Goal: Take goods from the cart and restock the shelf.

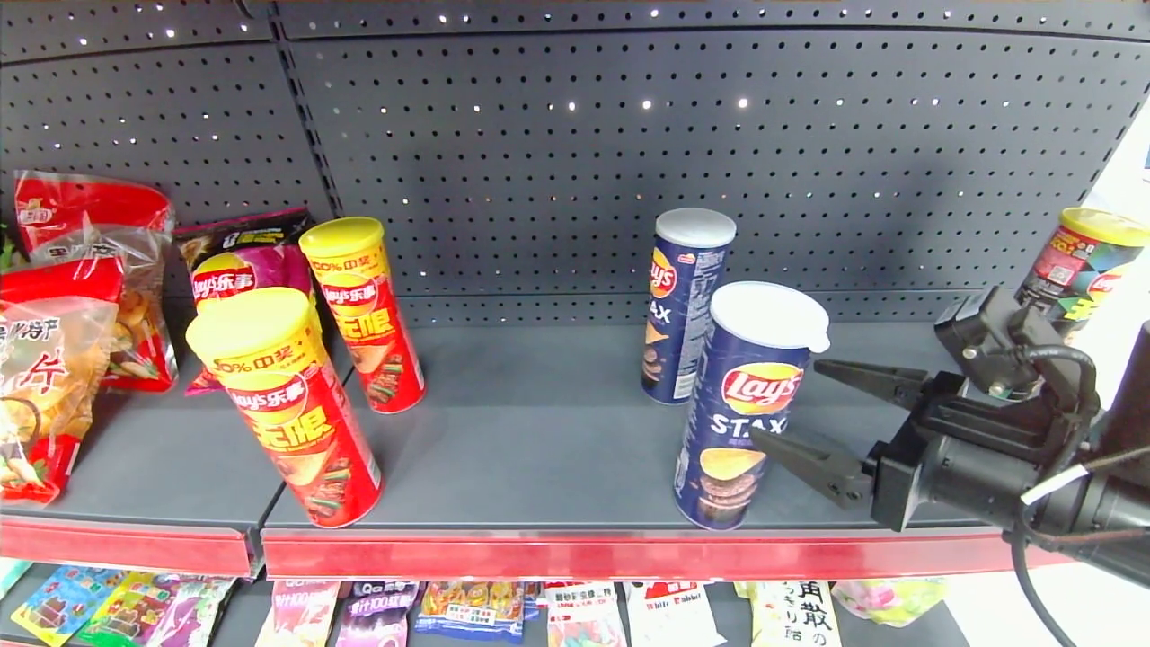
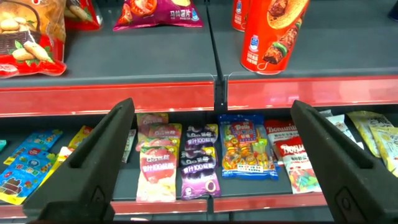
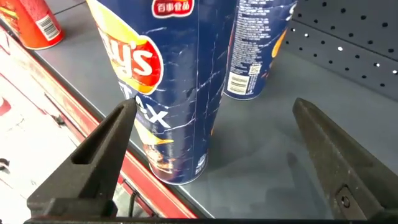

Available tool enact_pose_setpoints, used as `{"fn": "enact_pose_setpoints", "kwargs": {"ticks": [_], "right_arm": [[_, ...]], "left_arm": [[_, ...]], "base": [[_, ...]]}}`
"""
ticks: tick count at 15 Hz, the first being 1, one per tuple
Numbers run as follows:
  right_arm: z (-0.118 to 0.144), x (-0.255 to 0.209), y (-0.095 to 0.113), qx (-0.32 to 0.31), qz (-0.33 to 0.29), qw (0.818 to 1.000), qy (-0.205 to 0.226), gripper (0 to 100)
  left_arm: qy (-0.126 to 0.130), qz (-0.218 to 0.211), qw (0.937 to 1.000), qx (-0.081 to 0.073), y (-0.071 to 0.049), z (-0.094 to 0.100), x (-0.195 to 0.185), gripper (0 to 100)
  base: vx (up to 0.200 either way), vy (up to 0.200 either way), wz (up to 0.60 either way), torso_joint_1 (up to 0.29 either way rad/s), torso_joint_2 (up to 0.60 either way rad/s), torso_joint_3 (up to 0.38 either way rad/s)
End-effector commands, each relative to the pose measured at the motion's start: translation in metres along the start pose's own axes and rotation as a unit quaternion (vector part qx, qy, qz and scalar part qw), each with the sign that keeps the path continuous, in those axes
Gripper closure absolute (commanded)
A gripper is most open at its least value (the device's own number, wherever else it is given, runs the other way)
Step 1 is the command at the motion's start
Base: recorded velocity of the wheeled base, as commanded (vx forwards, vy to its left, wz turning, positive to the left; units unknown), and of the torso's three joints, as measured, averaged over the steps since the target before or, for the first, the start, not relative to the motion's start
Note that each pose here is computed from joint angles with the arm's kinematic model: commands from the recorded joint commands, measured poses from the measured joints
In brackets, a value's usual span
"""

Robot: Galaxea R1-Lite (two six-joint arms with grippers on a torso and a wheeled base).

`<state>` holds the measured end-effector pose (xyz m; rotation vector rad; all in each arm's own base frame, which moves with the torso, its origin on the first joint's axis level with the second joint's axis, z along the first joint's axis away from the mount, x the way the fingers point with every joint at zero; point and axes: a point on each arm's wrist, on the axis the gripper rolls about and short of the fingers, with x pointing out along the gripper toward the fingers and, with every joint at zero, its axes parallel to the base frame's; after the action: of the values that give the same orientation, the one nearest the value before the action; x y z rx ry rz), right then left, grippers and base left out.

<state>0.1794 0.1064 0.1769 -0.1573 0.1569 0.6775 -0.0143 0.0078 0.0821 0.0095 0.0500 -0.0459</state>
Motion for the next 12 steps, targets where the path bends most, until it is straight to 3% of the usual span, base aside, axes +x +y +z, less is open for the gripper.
{"fn": "enact_pose_setpoints", "kwargs": {"ticks": [1,12], "right_arm": [[0.0,0.001,0.0,0.0,0.001,1.0,0.0,0],[-0.038,-0.045,0.009,-0.001,-0.008,0.999,0.037,0]], "left_arm": [[0.001,0.001,1.0,0.0,0.0,0.0,0.0,0],[0.001,0.0,1.0,0.003,0.0,0.0,0.0,0]], "base": [[0.0,0.0,0.0,0.0,0.0,0.0],[0.0,0.0,0.0,0.0,0.0,0.0]]}}
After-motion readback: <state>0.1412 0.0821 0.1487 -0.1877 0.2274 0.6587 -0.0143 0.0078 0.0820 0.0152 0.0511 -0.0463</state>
